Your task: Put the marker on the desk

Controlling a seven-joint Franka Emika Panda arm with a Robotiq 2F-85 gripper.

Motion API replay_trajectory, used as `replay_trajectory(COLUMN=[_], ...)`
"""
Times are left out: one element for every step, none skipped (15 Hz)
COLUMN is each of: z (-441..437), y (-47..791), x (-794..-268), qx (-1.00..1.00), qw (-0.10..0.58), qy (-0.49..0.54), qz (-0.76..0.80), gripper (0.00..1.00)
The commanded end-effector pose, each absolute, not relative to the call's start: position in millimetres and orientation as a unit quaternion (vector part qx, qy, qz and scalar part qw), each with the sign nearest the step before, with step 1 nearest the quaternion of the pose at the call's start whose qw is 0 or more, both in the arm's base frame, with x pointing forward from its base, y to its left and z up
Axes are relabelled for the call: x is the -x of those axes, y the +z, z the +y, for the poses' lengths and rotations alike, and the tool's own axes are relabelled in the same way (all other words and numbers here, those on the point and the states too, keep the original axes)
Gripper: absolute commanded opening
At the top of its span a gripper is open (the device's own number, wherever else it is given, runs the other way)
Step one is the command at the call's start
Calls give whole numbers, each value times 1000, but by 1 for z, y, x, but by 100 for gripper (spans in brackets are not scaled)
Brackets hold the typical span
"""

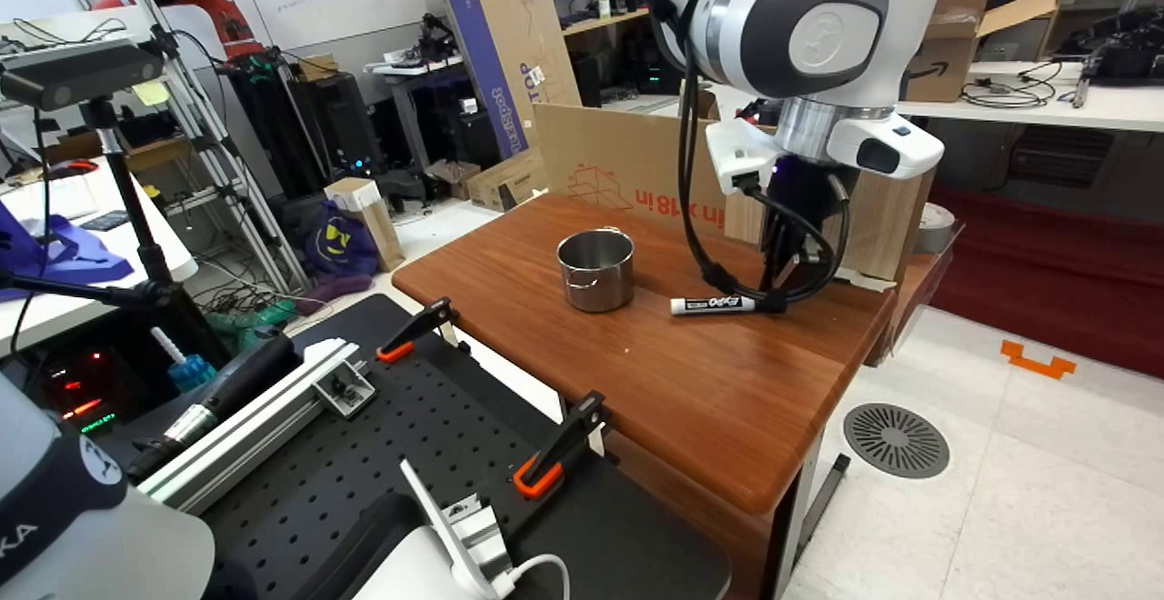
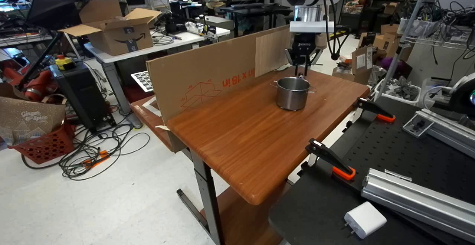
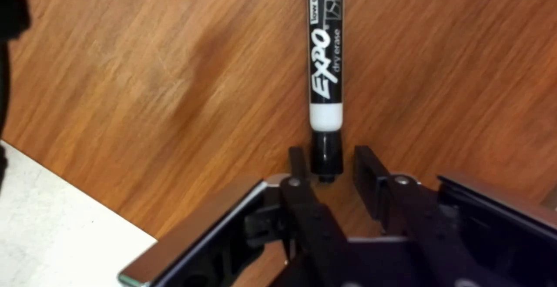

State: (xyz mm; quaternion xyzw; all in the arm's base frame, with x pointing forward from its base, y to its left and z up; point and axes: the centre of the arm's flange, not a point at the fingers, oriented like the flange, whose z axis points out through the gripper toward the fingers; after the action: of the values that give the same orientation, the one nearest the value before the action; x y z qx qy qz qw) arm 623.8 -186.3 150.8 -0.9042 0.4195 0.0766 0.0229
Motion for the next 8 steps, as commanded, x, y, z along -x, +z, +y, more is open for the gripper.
replay_trajectory(z=[-188, -187, -187, -187, -186, -186, -185, -185], y=[148, 149, 150, 151, 154, 155, 160, 162], x=[-633, -634, -634, -634, -633, -632, -628, -626], qx=[900, 900, 900, 900, 901, 902, 903, 904], qw=[15, 15, 16, 17, 18, 17, 18, 19], qy=[73, 72, 72, 72, 75, 78, 79, 80], qz=[429, 430, 430, 429, 427, 425, 422, 420], gripper=[66, 73, 81, 88, 95, 100, 100, 100])
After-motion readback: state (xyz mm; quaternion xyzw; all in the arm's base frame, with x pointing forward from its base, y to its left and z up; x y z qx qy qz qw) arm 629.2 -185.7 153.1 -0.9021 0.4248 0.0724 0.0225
